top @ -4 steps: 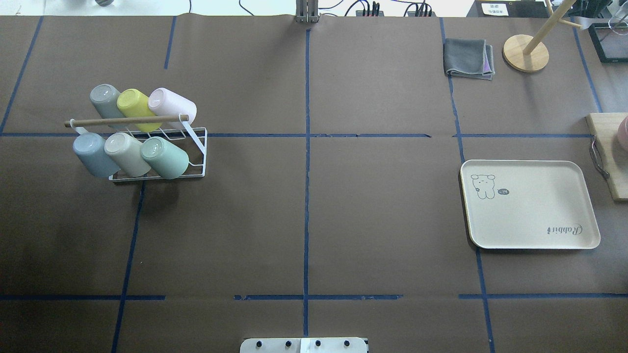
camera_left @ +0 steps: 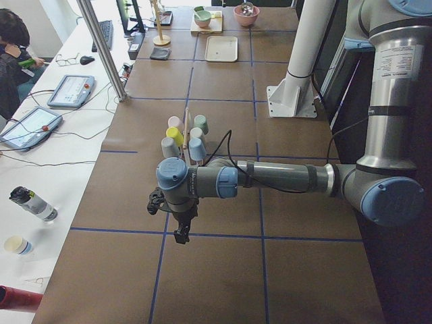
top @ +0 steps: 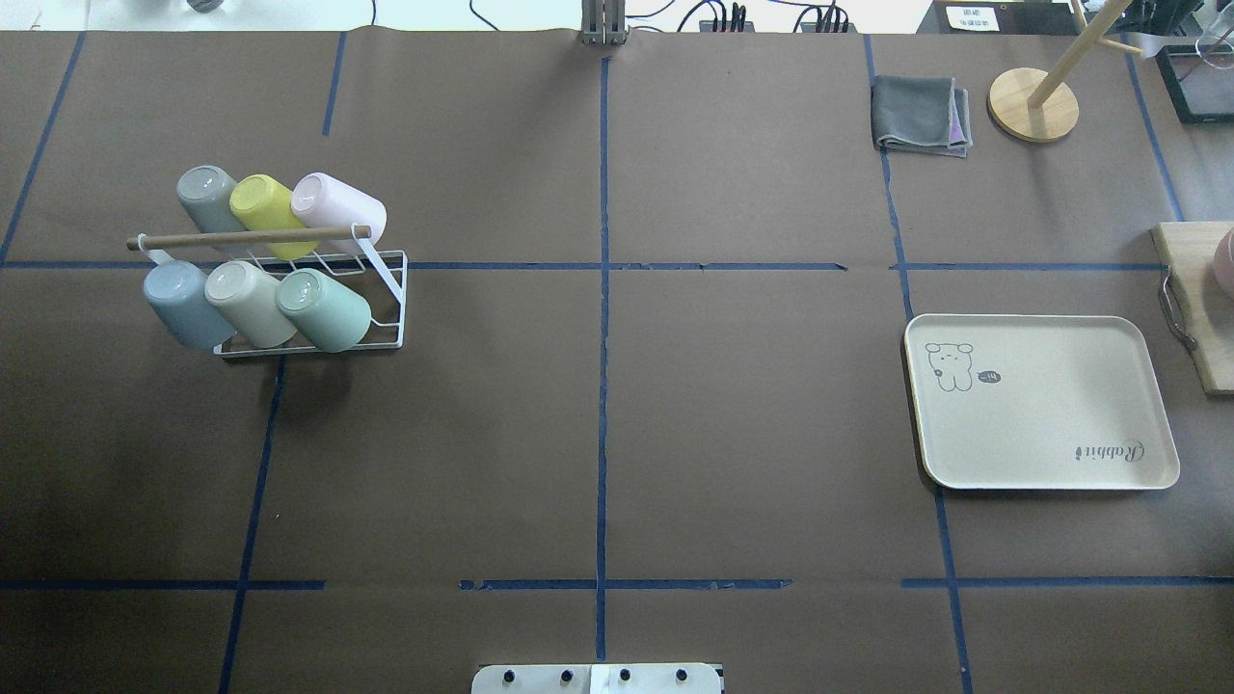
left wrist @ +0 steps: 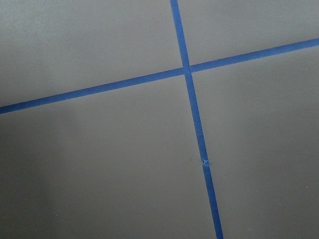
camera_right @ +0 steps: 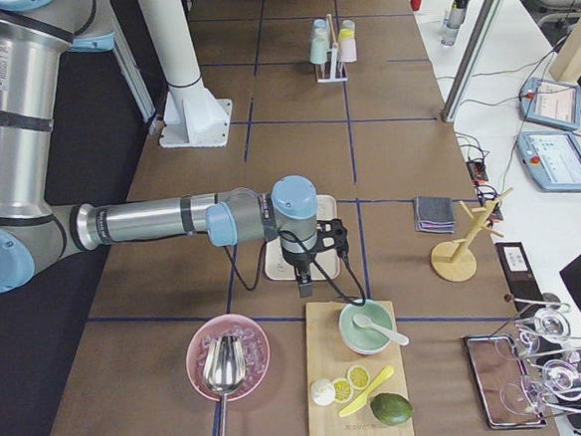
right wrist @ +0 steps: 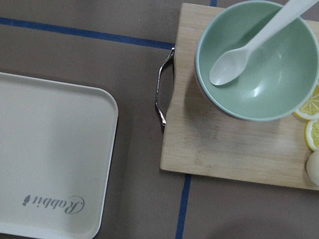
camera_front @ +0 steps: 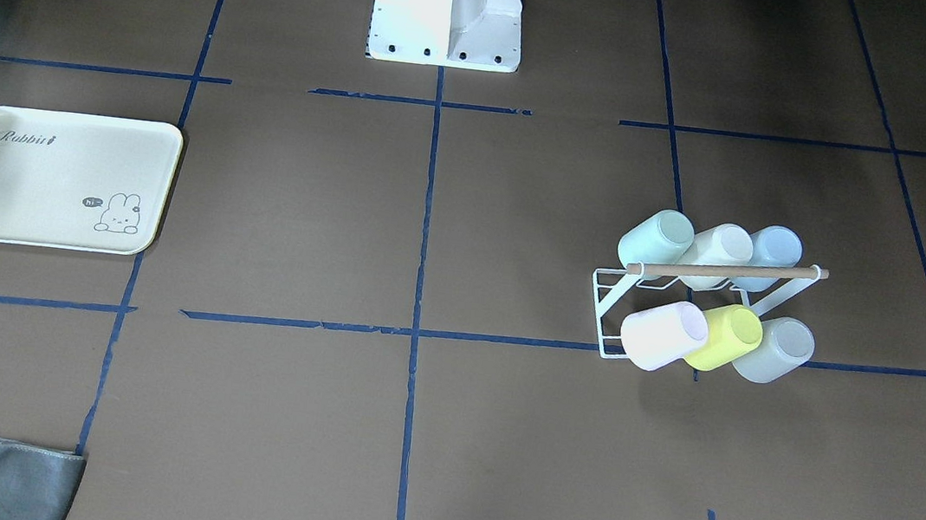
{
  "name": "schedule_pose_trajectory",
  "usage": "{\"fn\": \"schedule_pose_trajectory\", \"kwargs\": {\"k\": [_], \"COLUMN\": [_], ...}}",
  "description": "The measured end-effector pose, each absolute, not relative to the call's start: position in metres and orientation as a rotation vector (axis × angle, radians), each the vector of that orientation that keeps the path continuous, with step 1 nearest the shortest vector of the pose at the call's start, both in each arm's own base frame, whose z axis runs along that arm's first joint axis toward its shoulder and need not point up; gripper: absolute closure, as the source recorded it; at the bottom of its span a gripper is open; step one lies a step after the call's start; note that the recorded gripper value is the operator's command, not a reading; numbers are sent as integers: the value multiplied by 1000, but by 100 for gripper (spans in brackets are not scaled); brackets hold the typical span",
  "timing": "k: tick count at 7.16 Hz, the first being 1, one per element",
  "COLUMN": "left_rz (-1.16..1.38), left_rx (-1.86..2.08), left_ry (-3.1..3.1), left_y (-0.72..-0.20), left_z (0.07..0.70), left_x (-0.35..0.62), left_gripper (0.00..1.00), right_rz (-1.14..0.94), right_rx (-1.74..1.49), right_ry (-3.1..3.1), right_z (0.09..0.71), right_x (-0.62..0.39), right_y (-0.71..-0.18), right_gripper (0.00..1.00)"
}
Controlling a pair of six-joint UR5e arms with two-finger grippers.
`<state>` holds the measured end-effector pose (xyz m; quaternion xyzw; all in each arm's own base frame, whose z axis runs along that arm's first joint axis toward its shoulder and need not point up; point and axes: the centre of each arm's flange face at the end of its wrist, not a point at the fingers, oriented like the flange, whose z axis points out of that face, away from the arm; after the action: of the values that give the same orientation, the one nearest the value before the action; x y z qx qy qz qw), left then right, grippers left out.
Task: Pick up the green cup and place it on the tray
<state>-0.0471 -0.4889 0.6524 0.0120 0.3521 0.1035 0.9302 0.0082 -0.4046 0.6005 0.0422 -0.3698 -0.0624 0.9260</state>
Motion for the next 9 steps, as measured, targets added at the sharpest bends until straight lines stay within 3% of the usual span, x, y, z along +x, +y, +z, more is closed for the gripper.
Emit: {"fn": "schedule_pose_trajectory", "kwargs": {"k": [4,8,9], "left_rz": [210,210,210], "left_rx": [21,22,22], "left_ry": [721,721,721], "left_y": [-488,-488,-488], "left_z": [654,654,654], "left_x": [-47,-47,-47], "left_gripper": [0,0,0], "right_rz": [-38,50,43], "right_rx": [113,85,79], "right_ry": [-873,-944,-938], "right_z": [627,673,678], "right_x": [-62,-123,-132], "right_y": [-408,-389,-391], "right_gripper": [2,23,24]}}
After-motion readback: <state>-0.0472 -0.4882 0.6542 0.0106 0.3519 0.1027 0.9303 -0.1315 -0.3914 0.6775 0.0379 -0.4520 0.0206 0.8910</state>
